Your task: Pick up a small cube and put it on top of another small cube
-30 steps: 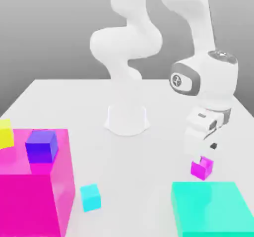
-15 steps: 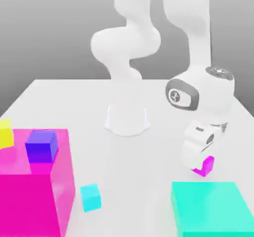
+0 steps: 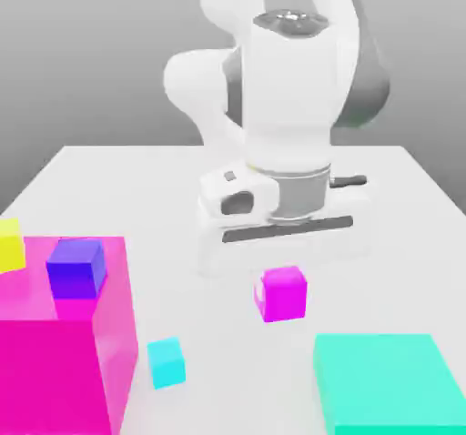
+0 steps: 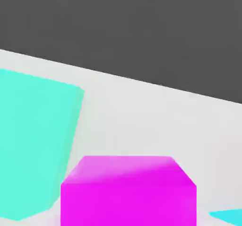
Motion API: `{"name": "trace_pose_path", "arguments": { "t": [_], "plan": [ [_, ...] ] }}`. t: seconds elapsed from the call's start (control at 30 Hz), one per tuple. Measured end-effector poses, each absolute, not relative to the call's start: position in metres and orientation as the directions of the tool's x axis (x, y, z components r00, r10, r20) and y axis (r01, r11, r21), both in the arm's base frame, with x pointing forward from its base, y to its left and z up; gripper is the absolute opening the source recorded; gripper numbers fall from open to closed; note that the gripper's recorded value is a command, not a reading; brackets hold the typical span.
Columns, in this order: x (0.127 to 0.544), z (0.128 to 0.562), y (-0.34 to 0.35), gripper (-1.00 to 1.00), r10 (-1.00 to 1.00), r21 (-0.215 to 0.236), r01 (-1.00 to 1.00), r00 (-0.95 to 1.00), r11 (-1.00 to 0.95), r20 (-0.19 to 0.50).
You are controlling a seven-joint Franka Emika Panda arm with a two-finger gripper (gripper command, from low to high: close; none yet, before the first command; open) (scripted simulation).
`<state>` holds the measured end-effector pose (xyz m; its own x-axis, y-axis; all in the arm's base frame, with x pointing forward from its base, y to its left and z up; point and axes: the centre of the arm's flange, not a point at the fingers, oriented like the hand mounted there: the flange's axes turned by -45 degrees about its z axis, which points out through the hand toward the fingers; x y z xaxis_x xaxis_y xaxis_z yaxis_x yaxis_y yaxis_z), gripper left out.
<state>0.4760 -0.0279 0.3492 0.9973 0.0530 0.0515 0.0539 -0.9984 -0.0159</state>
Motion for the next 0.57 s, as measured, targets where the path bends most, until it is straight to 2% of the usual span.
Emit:
{"name": "trace_pose_path", "arguments": {
  "t": [0.13,0.23,0.3,0.37,0.4,0.57],
  "plan": [
    [0.475,0.404,-0.129,-1.0,-0.142,-0.035,-0.14,0.988,-0.989,0.057],
    [0.452,0.437,-0.203,-1.0,-0.283,-0.042,-0.281,0.958,-0.959,0.047],
    [0.429,0.436,-0.251,-1.0,-0.374,-0.019,-0.374,0.927,-0.927,0.016],
    [0.42,0.411,-0.269,-1.0,-0.408,-0.01,-0.408,0.913,-0.913,0.004],
    [0.418,0.397,-0.272,1.0,-0.414,-0.008,-0.414,0.91,-0.91,0.002],
    [0.418,0.397,-0.272,1.0,-0.415,-0.008,-0.415,0.91,-0.91,0.002]
  ]
}}
